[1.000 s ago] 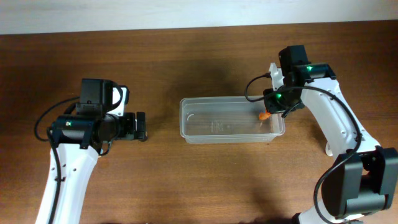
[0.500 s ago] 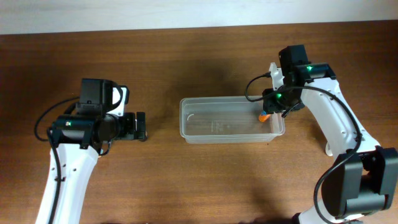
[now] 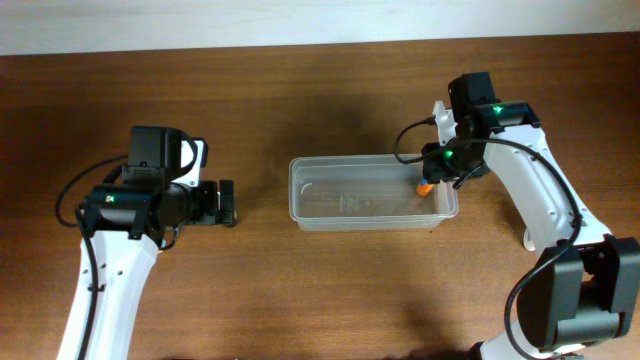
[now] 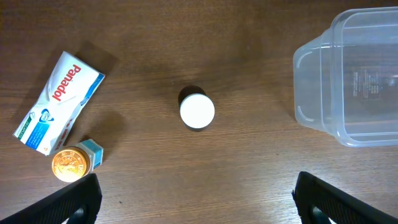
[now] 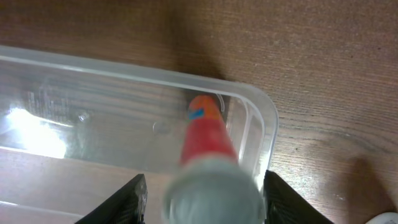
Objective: Pack container
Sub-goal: 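Carry the Redoxon tube into the container and release it, then move the right gripper to the white spray bottle and grasp it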
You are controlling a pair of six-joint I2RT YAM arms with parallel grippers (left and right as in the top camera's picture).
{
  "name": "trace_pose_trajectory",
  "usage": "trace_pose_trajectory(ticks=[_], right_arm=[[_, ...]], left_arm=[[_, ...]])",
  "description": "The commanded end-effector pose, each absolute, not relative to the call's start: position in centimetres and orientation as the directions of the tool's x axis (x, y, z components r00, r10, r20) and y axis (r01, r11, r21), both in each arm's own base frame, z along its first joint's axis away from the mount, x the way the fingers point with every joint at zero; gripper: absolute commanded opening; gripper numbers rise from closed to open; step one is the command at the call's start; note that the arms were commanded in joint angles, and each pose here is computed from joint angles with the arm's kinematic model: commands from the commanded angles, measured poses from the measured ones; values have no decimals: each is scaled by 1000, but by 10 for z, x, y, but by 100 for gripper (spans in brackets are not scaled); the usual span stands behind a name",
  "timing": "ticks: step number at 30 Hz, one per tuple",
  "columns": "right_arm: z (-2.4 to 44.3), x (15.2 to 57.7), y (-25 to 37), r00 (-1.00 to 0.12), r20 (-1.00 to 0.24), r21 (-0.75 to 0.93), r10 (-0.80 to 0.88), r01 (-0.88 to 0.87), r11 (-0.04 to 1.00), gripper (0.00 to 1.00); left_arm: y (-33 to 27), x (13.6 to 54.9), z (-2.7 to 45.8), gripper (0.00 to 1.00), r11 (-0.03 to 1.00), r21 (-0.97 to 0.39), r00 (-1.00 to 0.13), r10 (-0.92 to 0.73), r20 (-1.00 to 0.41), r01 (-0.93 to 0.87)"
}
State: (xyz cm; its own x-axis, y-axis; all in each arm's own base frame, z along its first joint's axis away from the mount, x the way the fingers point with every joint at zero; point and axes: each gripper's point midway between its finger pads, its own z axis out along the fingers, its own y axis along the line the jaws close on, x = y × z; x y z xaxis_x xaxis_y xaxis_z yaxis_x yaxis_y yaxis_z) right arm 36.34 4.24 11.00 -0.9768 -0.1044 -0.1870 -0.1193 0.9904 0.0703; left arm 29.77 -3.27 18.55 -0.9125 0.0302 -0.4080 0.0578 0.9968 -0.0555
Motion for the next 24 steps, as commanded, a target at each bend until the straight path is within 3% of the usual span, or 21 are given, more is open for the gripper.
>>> trace_pose_trajectory(ticks=[1, 6, 8, 9, 11, 16, 24], right_arm=[[140, 373, 43, -959, -264, 60, -99, -119, 991, 55], [215, 373, 32, -914, -404, 67, -34, -67, 996, 65], [243, 370, 13, -885, -454, 109, 102, 59, 992, 78], [260, 362, -14, -838, -477, 159, 263, 213, 964, 94], [267, 347, -47, -784, -465, 193, 411, 363, 912, 100], [254, 306, -114, -698, -368, 191, 614, 590, 784, 98], [179, 265, -148, -723, -149, 129, 675, 663, 738, 98]], left_arm=[[-34, 301, 192, 99, 996, -70, -906, 23, -422, 58], [-34, 301, 192, 99, 996, -70, -906, 23, -422, 58], [-34, 301, 192, 100, 996, -70, -906, 23, -422, 58], [-34, 301, 192, 99, 996, -70, -906, 23, -422, 58], [-34, 301, 192, 99, 996, -70, -906, 23, -422, 58], [-34, 302, 192, 99, 996, -70, -905, 23, -425, 58], [-34, 304, 193, 99, 996, -71, -900, 22, -436, 58]])
